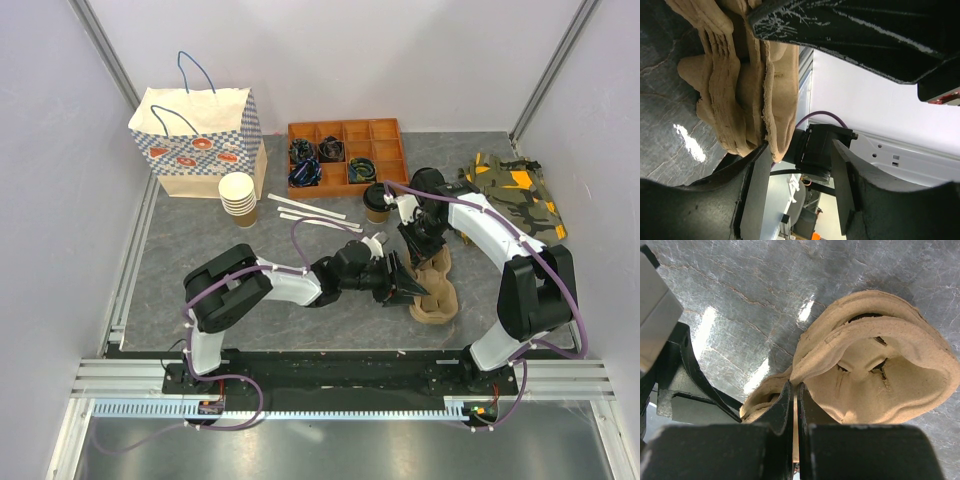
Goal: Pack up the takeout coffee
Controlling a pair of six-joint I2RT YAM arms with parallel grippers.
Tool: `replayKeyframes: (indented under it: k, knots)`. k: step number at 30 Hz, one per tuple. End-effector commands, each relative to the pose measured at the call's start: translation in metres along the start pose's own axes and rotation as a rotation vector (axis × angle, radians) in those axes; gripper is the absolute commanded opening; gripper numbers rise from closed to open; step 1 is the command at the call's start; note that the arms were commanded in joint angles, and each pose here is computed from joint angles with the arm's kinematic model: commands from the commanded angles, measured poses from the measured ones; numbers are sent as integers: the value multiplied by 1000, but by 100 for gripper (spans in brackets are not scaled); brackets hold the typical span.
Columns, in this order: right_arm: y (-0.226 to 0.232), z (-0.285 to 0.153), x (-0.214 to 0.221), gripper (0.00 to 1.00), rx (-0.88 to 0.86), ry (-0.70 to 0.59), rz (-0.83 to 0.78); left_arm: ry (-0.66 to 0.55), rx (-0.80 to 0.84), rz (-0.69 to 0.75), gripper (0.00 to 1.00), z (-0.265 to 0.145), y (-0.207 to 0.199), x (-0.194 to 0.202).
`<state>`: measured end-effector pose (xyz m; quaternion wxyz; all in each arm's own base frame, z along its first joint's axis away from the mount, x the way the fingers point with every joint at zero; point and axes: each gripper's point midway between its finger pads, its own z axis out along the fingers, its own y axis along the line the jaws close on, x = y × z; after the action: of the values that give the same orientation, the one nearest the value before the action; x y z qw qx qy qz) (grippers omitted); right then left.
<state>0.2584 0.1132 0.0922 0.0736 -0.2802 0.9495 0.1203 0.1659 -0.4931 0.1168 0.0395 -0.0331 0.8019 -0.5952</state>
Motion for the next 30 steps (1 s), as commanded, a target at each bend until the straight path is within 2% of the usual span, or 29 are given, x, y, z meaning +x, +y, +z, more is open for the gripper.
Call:
replayKeyframes:
  k: [1,7,13,16,17,18,21,23,25,30]
  knots:
    - [10,-1,-4,0,-37,-12,2,-55,21,54,55,6,-7,-24]
    - [10,-1,-3,0,-45,-6,6,-34,-22,26,48,10,2,-23]
    - [14,1,-3,0,-73,10,9,-26,-34,22,29,10,3,-22]
    - [14,0,-3,12,-76,16,11,-19,-35,22,18,10,4,-21]
    - [15,-2,-3,18,-77,19,12,-19,-28,25,11,10,2,-21]
    - [17,-4,-4,28,-84,17,12,-17,-28,28,7,10,3,-21]
    - [16,-14,-8,46,-76,4,5,-17,-29,29,2,10,5,-21]
    - [17,-23,-11,48,-65,-10,-7,-12,-17,34,2,9,3,-20]
    - [15,-29,-12,55,-58,-26,-18,-11,12,54,2,9,-3,-19]
    - [8,-42,-12,57,-59,-58,-13,-15,44,116,2,6,-17,-20]
